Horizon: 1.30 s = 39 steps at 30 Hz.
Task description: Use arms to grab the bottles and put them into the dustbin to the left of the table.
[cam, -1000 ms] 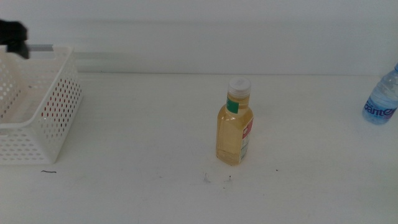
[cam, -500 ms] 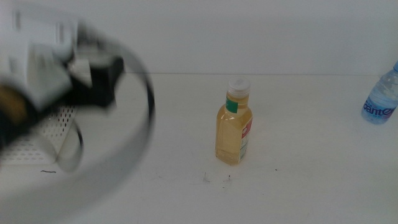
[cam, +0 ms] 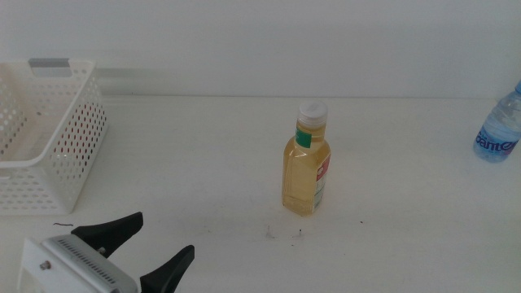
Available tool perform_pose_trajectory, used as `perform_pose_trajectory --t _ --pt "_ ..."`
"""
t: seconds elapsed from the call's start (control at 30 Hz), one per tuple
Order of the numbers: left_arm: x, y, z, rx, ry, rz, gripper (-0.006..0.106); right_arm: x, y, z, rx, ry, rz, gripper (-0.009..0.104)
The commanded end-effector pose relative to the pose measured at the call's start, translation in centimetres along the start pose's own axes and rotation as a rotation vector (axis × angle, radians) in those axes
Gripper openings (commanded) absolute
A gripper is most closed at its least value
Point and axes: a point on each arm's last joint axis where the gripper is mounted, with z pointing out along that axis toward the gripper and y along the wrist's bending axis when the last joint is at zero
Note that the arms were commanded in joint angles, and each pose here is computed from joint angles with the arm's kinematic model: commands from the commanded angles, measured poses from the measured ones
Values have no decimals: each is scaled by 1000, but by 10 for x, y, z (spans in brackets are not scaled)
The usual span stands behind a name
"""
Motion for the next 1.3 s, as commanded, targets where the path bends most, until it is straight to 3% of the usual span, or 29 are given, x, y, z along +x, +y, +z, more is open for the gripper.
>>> perform_pose_trajectory --t 0.0,0.43,0.9,1.27 --pt "-1 -1 1 11 -29 33 94 1 0 0 3 -3 -11 89" --pt "-2 -6 19 60 -76 65 94 1 0 0 3 -3 -11 89" --pt "26 -17 133 165 -10 -77 94 1 0 0 3 -3 -11 89" --pt "26 -31 193 154 -80 -100 94 1 0 0 3 -3 -11 89"
